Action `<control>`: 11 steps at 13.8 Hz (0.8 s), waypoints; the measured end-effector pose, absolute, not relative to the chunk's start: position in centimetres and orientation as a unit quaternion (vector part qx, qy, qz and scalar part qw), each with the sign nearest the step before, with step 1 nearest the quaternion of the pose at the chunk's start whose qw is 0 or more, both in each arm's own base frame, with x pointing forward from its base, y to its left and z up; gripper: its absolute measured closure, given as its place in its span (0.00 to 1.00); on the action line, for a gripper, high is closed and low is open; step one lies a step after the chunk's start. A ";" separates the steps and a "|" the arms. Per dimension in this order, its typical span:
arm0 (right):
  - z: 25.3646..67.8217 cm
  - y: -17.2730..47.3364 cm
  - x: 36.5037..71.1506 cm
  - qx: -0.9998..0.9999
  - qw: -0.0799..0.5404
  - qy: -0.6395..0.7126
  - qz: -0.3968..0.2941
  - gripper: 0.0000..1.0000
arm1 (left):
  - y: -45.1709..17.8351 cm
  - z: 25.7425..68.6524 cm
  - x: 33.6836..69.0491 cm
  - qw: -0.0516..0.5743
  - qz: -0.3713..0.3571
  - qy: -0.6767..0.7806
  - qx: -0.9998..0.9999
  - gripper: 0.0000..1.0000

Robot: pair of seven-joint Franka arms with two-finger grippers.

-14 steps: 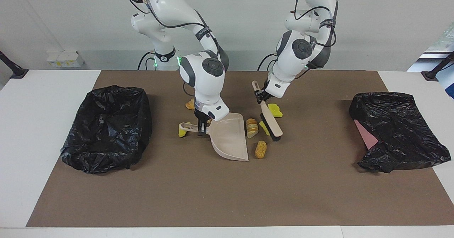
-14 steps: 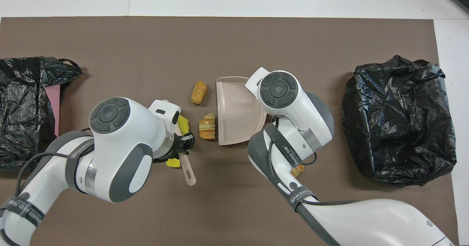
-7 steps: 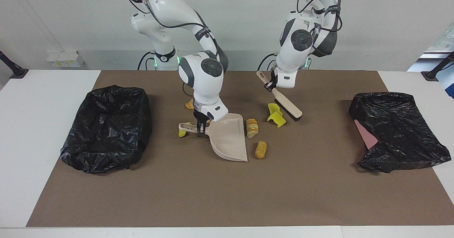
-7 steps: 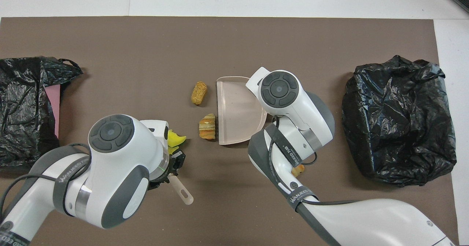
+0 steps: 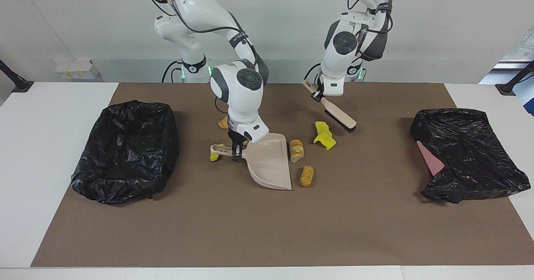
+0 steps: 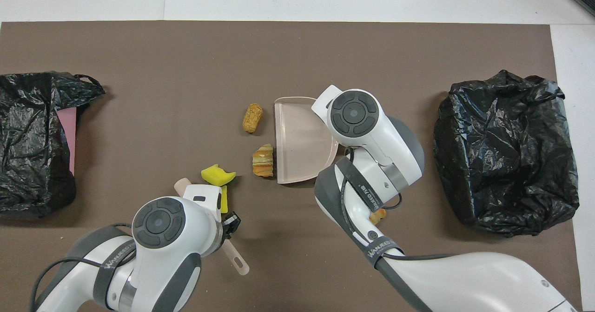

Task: Sweep and dump trash in bin
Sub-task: 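Sweep the sponge and bread pieces toward the dustpan with the left gripper, then sweep the remaining pieces into the dustpan held by the right gripper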

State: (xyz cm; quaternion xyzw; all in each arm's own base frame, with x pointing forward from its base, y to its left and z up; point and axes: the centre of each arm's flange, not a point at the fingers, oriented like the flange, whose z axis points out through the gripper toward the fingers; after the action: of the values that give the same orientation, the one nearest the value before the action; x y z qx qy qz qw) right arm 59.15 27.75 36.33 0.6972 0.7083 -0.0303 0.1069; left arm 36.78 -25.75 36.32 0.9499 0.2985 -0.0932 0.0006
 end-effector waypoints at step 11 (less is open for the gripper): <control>36.4 27.2 59.5 0.700 0.108 0.705 -0.026 0.68 | -27.9 35.0 48.2 0.112 -0.082 0.126 0.982 0.75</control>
State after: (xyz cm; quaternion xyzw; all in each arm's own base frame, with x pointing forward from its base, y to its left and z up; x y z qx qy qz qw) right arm 59.50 27.18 36.35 0.7004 0.7050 -0.0263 0.1079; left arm 48.24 -27.92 34.99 0.9822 0.1262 -0.0817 0.1122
